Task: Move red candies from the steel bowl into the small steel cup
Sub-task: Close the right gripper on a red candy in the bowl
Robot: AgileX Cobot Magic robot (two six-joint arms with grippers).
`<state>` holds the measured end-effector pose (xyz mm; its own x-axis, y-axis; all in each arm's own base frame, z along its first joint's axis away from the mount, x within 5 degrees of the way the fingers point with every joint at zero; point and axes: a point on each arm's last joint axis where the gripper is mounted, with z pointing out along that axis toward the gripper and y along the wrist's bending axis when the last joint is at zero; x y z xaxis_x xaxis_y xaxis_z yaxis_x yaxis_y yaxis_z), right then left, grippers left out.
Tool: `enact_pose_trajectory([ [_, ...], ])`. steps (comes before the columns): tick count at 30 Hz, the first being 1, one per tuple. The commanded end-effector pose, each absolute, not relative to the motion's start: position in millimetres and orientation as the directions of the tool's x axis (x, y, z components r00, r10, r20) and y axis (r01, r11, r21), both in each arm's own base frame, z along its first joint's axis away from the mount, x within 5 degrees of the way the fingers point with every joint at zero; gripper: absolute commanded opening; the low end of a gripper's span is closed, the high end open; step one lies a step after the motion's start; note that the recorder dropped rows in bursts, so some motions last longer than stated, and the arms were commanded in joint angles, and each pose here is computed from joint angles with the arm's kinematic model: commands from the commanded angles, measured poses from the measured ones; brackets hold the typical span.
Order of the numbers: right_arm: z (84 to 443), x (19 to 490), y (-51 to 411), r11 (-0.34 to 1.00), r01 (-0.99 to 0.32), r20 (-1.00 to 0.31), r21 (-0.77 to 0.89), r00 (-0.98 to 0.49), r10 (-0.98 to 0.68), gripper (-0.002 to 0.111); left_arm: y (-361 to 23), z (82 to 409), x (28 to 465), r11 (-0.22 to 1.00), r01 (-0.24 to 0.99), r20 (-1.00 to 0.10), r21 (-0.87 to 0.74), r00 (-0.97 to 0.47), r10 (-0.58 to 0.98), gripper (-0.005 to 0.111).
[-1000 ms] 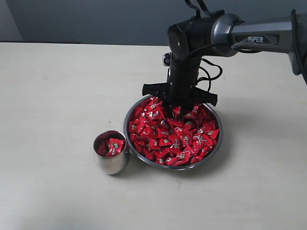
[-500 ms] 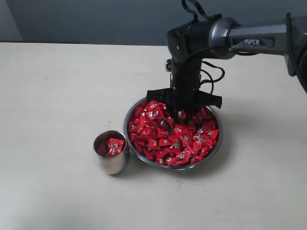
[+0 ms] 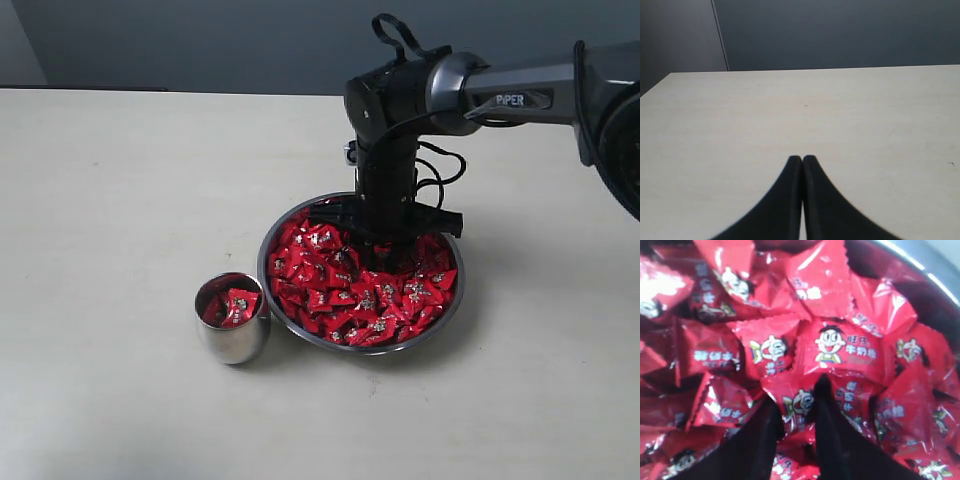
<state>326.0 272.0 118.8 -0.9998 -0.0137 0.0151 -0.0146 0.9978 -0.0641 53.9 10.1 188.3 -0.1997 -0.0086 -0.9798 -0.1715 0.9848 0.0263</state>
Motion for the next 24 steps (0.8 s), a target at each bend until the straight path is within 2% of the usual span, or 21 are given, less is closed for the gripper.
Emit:
enact_pose_trajectory([
  [1,117,328,270,0.997,-0.017,0.019,-0.073,-1.0,-0.016,0.027,10,187,54,0.985,-0.173,-0.98,0.025,-0.197,-0.01,0.0],
  [5,117,329,269,0.997,-0.023,0.01,-0.08,-1.0,-0.023,0.026,10,187,54,0.985,-0.173,-0.98,0.025,-0.197,-0.01,0.0],
  [7,117,329,269,0.996,-0.033,0.007,-0.084,-0.999,-0.033,0.018,10,187,54,0.985,-0.173,-0.98,0.025,-0.197,-0.01,0.0],
  [9,117,329,269,0.994,-0.066,0.01,-0.083,-0.998,-0.065,0.002,10,187,54,0.985,-0.173,-0.98,0.025,-0.197,-0.01,0.0],
  [10,117,329,269,0.994,-0.071,0.008,-0.081,-0.997,-0.071,0.0,10,187,54,0.985,-0.173,-0.98,0.025,-0.197,-0.01,0.0],
  [16,120,330,269,0.994,-0.074,-0.008,-0.077,-0.997,-0.075,-0.001,10,187,54,0.985,-0.173,-0.98,0.025,-0.197,-0.01,0.0],
  [24,142,333,271,0.996,-0.082,-0.082,-0.034,-0.993,-0.085,-0.001,10,187,54,0.985,-0.173,-0.98,0.025,-0.197,-0.01,0.0],
])
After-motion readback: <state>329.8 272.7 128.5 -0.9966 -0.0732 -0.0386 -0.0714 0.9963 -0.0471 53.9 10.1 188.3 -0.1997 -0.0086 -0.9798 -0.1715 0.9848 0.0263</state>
